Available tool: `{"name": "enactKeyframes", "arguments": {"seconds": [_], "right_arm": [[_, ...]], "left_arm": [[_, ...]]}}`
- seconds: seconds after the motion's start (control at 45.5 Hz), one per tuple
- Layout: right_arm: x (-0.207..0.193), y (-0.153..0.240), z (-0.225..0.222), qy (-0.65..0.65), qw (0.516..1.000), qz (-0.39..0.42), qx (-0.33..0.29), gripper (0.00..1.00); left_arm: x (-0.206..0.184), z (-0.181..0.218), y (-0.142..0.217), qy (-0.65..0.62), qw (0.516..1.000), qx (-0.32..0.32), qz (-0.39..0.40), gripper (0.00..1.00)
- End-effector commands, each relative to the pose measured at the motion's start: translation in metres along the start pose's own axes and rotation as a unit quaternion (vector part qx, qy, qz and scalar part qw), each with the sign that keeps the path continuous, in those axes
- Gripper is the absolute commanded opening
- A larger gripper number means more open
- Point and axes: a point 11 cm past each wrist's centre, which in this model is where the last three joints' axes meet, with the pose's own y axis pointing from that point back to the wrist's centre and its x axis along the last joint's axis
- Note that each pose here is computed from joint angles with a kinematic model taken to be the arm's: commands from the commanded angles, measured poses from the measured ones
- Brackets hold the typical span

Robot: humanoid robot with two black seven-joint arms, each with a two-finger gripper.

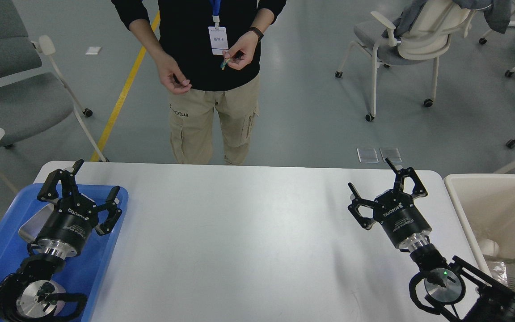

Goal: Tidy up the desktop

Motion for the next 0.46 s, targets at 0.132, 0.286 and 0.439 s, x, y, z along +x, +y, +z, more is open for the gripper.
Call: {"name": "enactKeyframes", "arguments": {"seconds": [0.132,0.286,0.439], "right_arm": [[0.013,0.007,0.015,-0.014,1.0,0.024,0.0,1.0],[0.023,0.006,0.022,-0.017,0.999,0.042,0.003,1.0],[0.02,0.001,0.021,-0.028,0.999,0.041,0.015,1.0]], "left_arm": [[0.001,0.001,0.0,0.04,0.999,-0.014,0.01,0.97],[0.0,-0.002,0.0,0.055,0.998,-0.013,0.011,0.97],[0.0,-0.001,0.0,0.062,0.998,-0.019,0.01,0.97]]}}
